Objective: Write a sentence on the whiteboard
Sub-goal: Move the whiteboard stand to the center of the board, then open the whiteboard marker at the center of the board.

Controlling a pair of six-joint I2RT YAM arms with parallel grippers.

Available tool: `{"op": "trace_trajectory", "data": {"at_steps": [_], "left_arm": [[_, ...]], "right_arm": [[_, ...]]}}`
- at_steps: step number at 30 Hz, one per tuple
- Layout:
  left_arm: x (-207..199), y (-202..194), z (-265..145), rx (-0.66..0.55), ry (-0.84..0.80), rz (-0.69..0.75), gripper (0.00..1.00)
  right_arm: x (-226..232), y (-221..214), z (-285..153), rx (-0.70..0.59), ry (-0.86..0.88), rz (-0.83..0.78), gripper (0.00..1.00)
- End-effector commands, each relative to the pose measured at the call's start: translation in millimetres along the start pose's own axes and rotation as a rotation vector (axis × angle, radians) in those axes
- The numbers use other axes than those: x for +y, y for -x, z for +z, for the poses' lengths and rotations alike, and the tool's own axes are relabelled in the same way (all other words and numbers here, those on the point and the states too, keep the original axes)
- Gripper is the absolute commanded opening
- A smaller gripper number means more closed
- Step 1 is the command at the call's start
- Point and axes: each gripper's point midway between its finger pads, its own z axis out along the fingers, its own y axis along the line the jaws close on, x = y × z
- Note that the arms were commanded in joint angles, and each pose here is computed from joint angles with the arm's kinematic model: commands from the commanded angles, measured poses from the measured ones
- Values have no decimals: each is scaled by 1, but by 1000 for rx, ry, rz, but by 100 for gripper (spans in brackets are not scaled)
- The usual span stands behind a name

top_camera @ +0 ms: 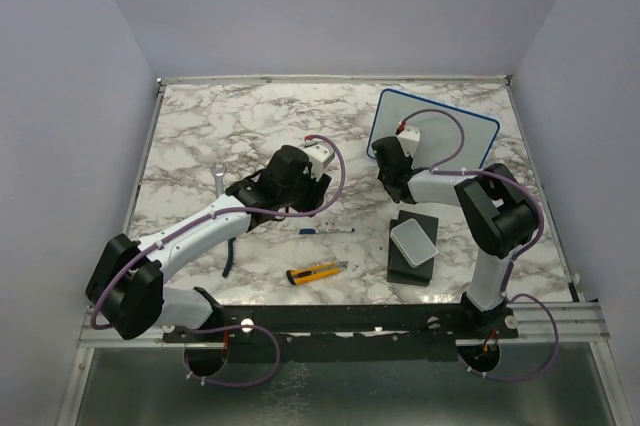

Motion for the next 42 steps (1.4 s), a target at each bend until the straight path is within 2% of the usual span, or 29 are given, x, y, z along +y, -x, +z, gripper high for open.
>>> {"op": "trace_trajectory", "data": {"at_steps": [1,7,12,16,18,19,22,28,32,35,42], "left_arm": [[1,2,-6,-15,1,10,56],[1,1,-5,-11,1,7,56],[1,-4,-1,7,-4,16,58],[3,-13,3,39,4,27,67],[5,-20,5,57,7,38,71],[4,-22,6,65,-1,49,73],[1,-32,11,95,-27,59,75],[2,-58,25,193,-30,130,71],[-6,-74,32,247,-66,171,65],[-10,-89,37,304,-79,200,57],[-22,-113,39,386,-108,229,54]], "right_arm": [[-8,-21,-16,49,-42,6,0],[1,-21,-25,47,-22,31,3],[1,-19,-27,46,-21,27,34],[4,-14,-35,48,1,32,45],[5,-5,-45,28,24,26,58],[6,-1,-51,23,36,20,61],[5,12,-71,13,80,4,65],[7,31,-120,5,254,-13,77],[1,43,-140,8,326,-24,80],[-4,53,-151,6,374,-16,80],[-19,71,-155,5,429,27,81]]}}
